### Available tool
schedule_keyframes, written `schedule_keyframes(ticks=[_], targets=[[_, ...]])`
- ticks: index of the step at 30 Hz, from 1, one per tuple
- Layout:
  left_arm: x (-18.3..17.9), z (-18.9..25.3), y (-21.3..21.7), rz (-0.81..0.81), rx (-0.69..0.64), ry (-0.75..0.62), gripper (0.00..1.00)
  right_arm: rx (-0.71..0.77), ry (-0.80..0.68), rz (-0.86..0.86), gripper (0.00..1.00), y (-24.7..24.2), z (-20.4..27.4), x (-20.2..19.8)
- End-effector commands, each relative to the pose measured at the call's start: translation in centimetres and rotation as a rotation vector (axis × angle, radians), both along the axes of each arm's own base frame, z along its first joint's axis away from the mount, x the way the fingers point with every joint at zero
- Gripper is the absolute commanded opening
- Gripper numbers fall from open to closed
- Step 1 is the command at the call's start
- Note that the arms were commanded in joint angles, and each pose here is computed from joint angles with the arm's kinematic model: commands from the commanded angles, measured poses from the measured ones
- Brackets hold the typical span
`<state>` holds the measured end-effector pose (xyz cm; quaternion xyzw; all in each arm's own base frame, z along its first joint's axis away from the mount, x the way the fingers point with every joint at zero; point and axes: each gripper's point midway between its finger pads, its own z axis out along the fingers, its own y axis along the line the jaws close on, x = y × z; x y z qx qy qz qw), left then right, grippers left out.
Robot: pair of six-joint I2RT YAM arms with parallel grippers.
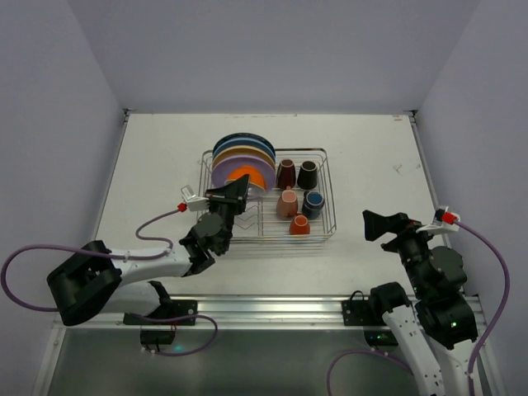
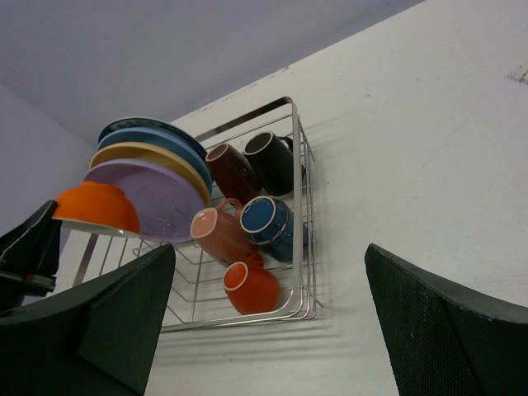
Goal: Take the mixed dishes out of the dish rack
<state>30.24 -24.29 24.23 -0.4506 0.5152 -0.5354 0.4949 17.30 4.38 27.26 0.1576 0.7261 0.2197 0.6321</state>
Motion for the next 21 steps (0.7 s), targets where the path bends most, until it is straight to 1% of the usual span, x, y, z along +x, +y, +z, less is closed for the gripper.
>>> schedule_keyframes(ticks=[1, 2, 3, 4, 5, 6, 7, 8, 9, 10, 11, 12, 13, 14, 15, 16, 17, 18, 19, 20, 21], targets=[[-0.8, 4.1, 1.0, 0.024, 0.068, -0.11, 0.0, -0.003, -0.043, 0.008, 0.99, 0.1, 1.1, 0.2], [-0.9, 3.9, 0.9, 0.025, 0.163, -0.108, 0.0, -0.003, -0.044, 0.008, 0.99, 0.1, 1.1, 0.2], [-1.0, 6.0, 0.9, 0.024, 0.177, -0.131, 0.0, -0.002, -0.046, 0.007, 0.99, 0.1, 1.2, 0.2], [-0.9, 6.7, 0.7, 0.023, 0.22, -0.124, 0.0, -0.003, -0.047, 0.007, 0.99, 0.1, 1.3, 0.2], [-0.6, 4.9, 0.5, 0.012, 0.378, -0.053, 0.0, -0.005, -0.048, 0.007, 0.99, 0.1, 1.3, 0.2], [-0.4, 8.1, 0.4, 0.026, 0.392, -0.07, 0.0, -0.006, -0.049, 0.01, 0.99, 0.1, 1.4, 0.1], [-0.2, 8.9, 0.4, 0.029, 0.448, -0.061, 0.0, -0.009, -0.048, 0.012, 0.99, 0.2, 1.3, 0.2], [-0.1, 7.6, 0.5, 0.018, 0.613, -0.008, 0.0, -0.009, -0.05, 0.014, 0.99, 0.2, 1.4, 0.2], [0.1, 10.8, 0.1, 0.014, 0.639, -0.043, 0.0, -0.01, -0.05, 0.017, 0.99, 0.2, 1.4, 0.2], [0.2, 11.5, -0.1, 0.004, 0.703, -0.048, 0.0, -0.012, -0.053, 0.023, 0.99, 0.3, 1.5, 0.1], [0.2, 11.0, 0.0, -0.011, 0.851, -0.035, 0.0, -0.012, -0.055, 0.026, 0.99, 0.4, 1.5, 0.2], [0.5, 11.0, -0.1, -0.017, 0.914, -0.02, 0.0, -0.012, -0.055, 0.032, 0.99, 0.5, 1.5, 0.2], [0.8, 13.2, 0.5, 0.005, 0.925, -0.015, 0.0, -0.008, -0.059, 0.046, 0.99, 0.8, 1.6, 0.3], [0.8, 12.0, 1.4, -0.01, 1.032, 0.049, 0.0, -0.006, -0.059, 0.055, 0.99, 1.0, 1.7, 0.3], [1.3, 11.7, 1.8, -0.017, 1.076, 0.082, 0.0, -0.006, -0.051, 0.064, 0.99, 1.2, 1.7, 0.4], [2.5, 11.8, 3.6, 0.01, 1.093, 0.129, 0.0, -0.004, -0.051, 0.079, 0.99, 1.4, 1.9, 0.3], [3.2, 12.4, 5.1, 0.002, 1.116, 0.169, 0.0, -0.005, -0.048, 0.089, 0.99, 1.6, 2.0, 0.3], [4.0, 11.6, 4.4, -0.108, 1.113, 0.168, 0.0, -0.006, -0.046, 0.093, 0.99, 1.7, 2.2, 0.3], [6.4, 11.2, 8.3, -0.071, 1.094, 0.233, 0.0, -0.01, -0.039, 0.098, 0.99, 1.7, 2.3, 0.2], [7.5, 10.9, 9.8, -0.096, 1.095, 0.247, 0.0, -0.011, -0.039, 0.104, 0.99, 1.8, 2.4, 0.2], [8.4, 9.2, 8.9, -0.231, 1.073, 0.242, 0.0, -0.013, -0.04, 0.106, 0.99, 1.8, 2.4, 0.1]])
